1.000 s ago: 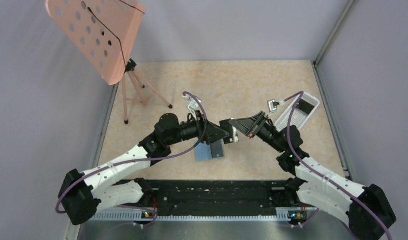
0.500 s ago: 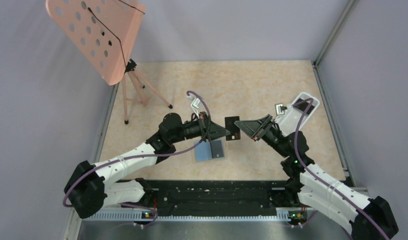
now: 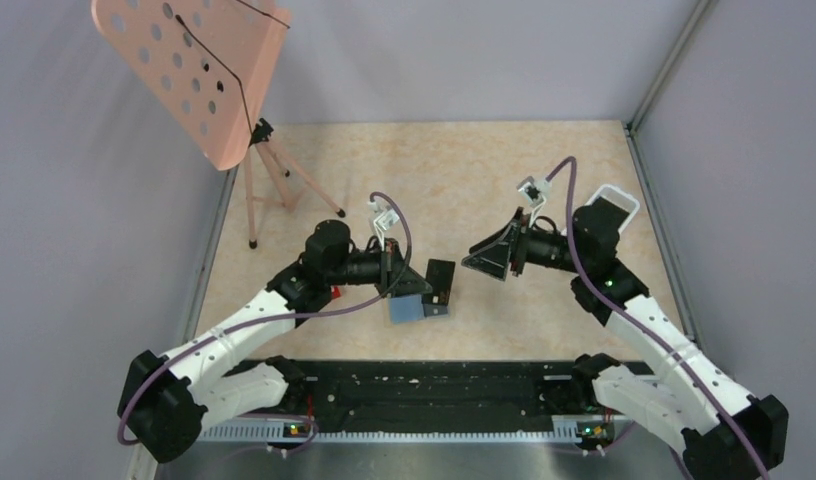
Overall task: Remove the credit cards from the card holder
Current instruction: Place the credit card in the storage box.
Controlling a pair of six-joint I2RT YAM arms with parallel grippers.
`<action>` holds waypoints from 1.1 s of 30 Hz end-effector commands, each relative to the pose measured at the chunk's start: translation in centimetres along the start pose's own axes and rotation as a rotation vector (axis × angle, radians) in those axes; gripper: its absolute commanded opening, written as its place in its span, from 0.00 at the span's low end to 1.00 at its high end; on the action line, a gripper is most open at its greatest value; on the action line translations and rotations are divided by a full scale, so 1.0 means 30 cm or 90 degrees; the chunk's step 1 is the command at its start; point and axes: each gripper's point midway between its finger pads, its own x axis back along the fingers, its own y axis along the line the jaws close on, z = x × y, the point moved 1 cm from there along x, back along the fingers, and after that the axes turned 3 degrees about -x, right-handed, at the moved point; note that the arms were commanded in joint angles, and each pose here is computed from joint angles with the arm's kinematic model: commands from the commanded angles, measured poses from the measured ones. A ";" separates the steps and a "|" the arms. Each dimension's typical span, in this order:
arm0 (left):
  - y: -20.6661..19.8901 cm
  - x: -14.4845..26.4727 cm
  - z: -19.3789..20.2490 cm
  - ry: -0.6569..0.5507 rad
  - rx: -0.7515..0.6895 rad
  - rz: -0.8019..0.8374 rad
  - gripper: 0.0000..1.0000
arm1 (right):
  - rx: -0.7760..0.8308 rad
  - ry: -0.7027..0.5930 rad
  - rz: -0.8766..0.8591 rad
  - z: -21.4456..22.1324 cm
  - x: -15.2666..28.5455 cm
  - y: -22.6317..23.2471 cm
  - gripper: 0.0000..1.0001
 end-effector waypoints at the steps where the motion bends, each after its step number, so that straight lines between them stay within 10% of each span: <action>1: -0.068 0.042 0.062 0.084 -0.027 0.066 0.00 | 0.027 0.131 -0.100 0.084 0.006 0.037 0.53; 18: -0.079 0.004 0.092 0.172 0.021 0.139 0.00 | -0.035 0.239 -0.208 0.191 -0.083 0.040 0.42; 29: -0.042 -0.012 0.113 0.188 0.038 0.127 0.01 | -0.046 0.223 -0.188 0.183 -0.101 0.030 0.00; 33: -0.001 -0.021 0.094 0.182 0.019 0.063 0.44 | -0.059 0.179 -0.117 0.136 -0.112 -0.025 0.00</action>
